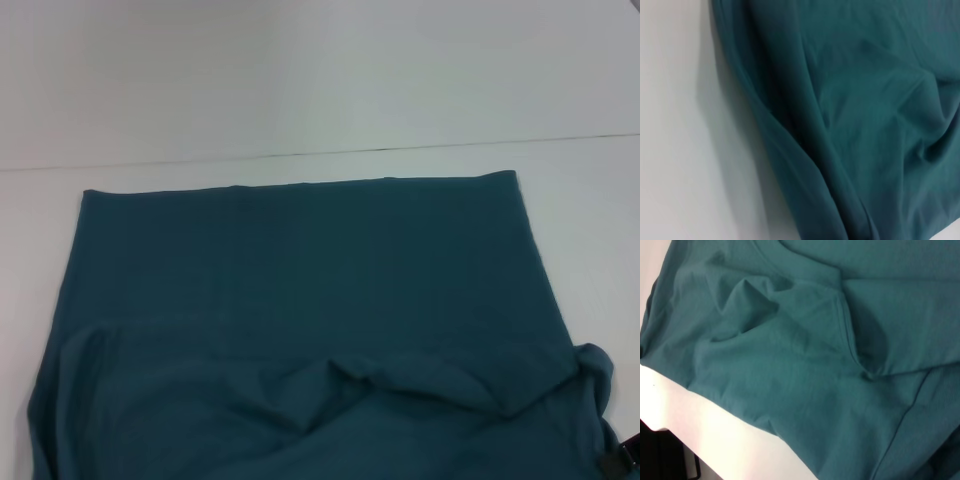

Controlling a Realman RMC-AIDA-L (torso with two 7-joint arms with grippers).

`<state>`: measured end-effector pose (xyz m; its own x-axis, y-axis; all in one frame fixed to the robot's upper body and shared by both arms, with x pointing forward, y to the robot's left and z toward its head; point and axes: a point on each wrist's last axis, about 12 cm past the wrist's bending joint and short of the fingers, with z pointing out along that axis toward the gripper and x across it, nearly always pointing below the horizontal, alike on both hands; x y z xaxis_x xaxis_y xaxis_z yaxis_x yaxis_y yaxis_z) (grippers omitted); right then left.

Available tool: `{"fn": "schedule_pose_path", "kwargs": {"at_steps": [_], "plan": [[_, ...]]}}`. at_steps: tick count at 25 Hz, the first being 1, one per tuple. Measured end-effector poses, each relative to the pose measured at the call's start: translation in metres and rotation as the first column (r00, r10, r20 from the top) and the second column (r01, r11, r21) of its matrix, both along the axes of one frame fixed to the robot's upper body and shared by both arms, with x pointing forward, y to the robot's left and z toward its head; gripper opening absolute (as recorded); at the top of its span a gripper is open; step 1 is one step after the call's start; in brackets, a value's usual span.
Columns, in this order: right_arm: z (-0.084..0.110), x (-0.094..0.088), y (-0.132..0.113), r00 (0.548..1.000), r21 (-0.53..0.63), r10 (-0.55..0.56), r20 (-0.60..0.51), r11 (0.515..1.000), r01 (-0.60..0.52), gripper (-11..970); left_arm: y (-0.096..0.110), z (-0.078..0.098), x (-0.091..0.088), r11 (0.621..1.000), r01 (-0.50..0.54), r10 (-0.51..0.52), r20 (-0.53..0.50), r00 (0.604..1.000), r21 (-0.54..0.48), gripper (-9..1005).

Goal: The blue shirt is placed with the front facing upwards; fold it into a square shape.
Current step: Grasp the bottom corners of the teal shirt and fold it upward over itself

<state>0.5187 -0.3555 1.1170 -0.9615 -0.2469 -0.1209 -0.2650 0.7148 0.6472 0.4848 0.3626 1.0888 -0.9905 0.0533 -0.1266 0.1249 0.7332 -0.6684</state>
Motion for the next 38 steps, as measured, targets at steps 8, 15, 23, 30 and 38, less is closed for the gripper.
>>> {"fn": "schedule_pose_path", "kwargs": {"at_steps": [8, 15, 23, 30, 38], "plan": [[0.001, 0.0, -0.001, 1.0, -0.003, 0.013, 0.008, 1.0, -0.013, 43, 0.001, -0.001, -0.002, 1.0, 0.013, -0.013, -0.006, 1.0, 0.014, 38], [0.002, 0.002, 0.0, 1.0, 0.003, 0.02, 0.022, 1.0, -0.02, 43, 0.002, 0.0, -0.001, 1.0, 0.014, -0.014, -0.003, 1.0, 0.016, 38], [0.005, 0.007, 0.007, 0.998, 0.023, 0.03, 0.047, 0.999, -0.031, 42, 0.004, 0.003, 0.002, 1.0, 0.002, -0.002, 0.032, 0.999, -0.005, 38], [0.009, 0.012, 0.003, 0.996, 0.05, -0.013, 0.091, 0.999, 0.008, 43, 0.006, 0.006, 0.005, 0.999, -0.001, 0.004, 0.072, 0.997, -0.032, 37], [0.01, 0.016, 0.0, 0.992, 0.05, -0.043, 0.122, 0.998, 0.037, 43, 0.003, 0.011, 0.012, 0.997, -0.006, 0.014, 0.112, 0.994, -0.076, 37]]}}
